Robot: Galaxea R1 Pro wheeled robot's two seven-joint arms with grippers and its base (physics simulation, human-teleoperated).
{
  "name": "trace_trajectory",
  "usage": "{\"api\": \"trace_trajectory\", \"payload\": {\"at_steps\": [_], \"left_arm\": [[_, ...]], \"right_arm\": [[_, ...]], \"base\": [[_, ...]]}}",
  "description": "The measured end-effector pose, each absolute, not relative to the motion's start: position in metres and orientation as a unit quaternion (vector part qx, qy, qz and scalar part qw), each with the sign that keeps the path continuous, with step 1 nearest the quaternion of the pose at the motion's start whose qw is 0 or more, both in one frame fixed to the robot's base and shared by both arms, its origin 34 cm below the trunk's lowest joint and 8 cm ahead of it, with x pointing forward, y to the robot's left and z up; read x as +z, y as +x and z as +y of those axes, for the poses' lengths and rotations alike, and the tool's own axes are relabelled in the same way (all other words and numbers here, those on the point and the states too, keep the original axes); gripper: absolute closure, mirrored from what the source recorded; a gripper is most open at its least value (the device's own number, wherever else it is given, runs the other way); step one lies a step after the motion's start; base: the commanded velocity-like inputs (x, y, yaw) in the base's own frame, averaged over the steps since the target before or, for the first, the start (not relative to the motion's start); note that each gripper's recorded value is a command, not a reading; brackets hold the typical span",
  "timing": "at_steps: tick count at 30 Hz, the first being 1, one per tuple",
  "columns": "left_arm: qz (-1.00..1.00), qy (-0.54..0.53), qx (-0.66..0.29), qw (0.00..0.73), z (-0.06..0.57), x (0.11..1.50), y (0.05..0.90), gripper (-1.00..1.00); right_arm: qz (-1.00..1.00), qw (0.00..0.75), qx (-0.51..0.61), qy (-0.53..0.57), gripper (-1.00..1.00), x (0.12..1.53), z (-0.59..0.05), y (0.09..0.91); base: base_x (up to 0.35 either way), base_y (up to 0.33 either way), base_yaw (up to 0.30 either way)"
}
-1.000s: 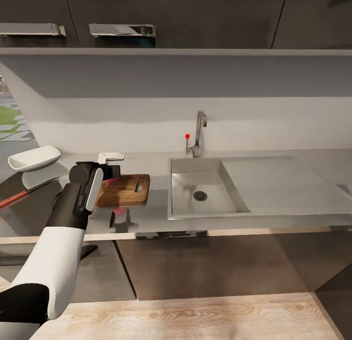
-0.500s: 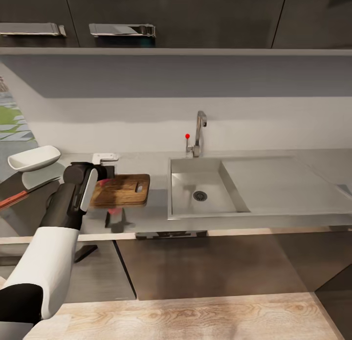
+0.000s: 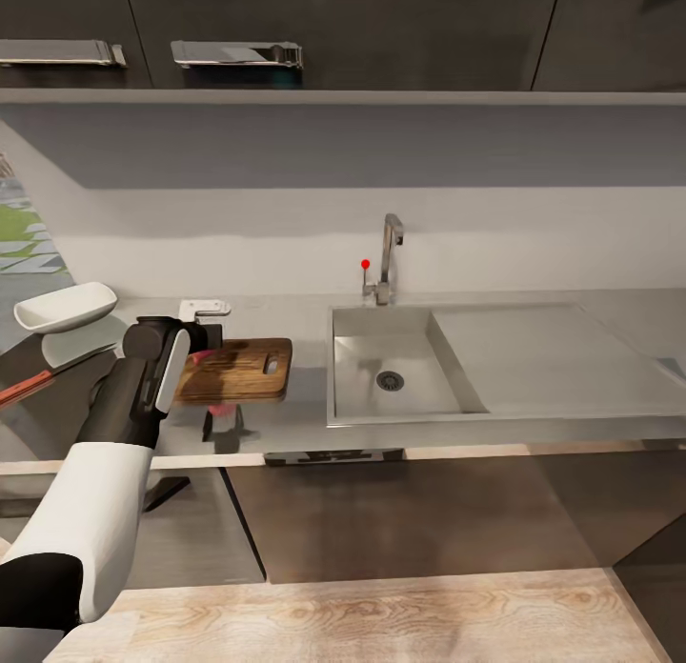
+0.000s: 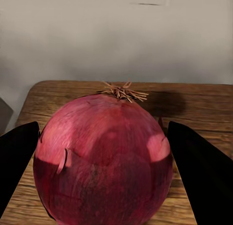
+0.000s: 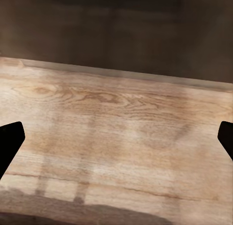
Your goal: In the kitchen, take the Vidalia onion out of the sink, dice it on the chopping board with the paring knife, put the diced onion into the bowl on the countertop, then place both the paring knife and the chopping board into the sink.
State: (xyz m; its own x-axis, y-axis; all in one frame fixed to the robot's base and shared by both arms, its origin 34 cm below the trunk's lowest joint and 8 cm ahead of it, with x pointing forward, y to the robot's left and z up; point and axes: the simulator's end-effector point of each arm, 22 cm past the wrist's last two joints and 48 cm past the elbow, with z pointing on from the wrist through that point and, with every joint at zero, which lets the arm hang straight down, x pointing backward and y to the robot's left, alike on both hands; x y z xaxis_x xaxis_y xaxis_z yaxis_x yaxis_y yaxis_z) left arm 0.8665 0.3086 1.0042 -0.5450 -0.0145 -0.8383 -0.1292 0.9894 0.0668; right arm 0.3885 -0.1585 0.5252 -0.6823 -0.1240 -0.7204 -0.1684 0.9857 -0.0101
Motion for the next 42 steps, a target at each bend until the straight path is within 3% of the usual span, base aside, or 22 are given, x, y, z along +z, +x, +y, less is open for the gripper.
{"api": "trace_trajectory", "payload": {"at_steps": [42], "left_arm": [[0.897,-0.032,0.045,0.438,0.286,0.961,0.856,1.00]], "right_arm": [[0.916,0.391,0.034,-0.078,-1.00,0.526,-0.150,0.389]], "base": [[0.000,0.000,0.000]]}}
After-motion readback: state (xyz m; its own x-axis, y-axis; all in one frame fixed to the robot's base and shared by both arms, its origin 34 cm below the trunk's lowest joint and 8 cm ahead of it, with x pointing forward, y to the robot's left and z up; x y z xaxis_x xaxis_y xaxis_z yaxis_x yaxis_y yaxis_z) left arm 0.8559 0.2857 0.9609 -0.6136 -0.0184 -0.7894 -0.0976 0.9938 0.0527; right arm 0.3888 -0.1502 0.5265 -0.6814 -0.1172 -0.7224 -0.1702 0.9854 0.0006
